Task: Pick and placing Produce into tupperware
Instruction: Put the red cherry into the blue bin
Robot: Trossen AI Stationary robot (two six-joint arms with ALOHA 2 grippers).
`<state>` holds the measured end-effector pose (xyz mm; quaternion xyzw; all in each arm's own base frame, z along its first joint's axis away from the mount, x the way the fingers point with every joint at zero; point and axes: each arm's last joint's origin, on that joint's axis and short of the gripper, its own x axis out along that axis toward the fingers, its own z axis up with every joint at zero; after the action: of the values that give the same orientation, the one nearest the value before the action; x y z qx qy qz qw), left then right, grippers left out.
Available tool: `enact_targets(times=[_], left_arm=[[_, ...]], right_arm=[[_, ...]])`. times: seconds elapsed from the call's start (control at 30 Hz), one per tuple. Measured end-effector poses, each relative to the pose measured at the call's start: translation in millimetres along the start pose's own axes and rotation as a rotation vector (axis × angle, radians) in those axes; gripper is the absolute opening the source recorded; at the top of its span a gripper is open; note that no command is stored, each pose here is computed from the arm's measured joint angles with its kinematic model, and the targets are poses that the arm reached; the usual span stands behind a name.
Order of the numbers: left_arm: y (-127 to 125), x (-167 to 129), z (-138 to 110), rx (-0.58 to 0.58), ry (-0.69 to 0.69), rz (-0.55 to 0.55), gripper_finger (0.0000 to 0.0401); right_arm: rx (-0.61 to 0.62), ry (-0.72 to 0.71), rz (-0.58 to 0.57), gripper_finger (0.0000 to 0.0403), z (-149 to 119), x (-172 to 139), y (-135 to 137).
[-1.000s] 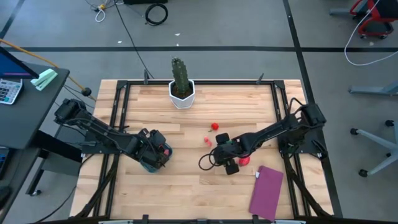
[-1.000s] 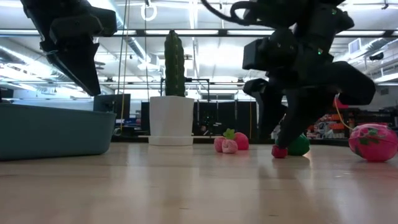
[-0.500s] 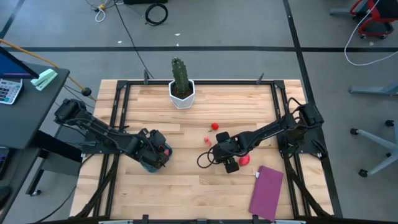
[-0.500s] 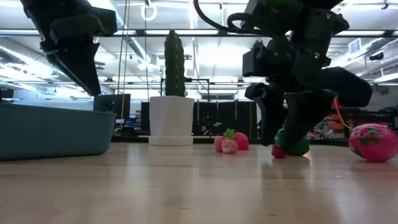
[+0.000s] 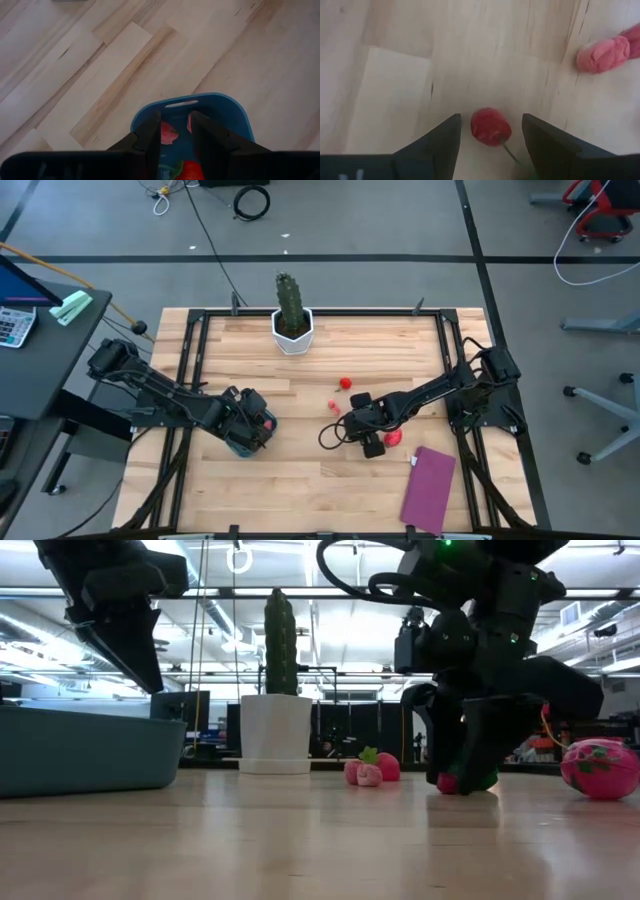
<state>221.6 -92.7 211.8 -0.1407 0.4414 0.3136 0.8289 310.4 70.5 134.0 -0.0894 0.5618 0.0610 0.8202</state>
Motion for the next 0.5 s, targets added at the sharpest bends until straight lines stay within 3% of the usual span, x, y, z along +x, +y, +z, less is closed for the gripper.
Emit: enact_targets(times=[0.23, 0.5], left_arm=[[0.1, -0.1, 0.2, -0.001, -0.007, 0.003, 0.011], [0.1, -0.1, 0.2, -0.002, -0.007, 0.003, 0.0114]], right_arm=[[0.001, 0.001, -0.008, 0.0204, -0.1, 0.1, -0.2], [0.067, 0.005, 0.027, 0.0137, -0.5, 0.5, -3.6]])
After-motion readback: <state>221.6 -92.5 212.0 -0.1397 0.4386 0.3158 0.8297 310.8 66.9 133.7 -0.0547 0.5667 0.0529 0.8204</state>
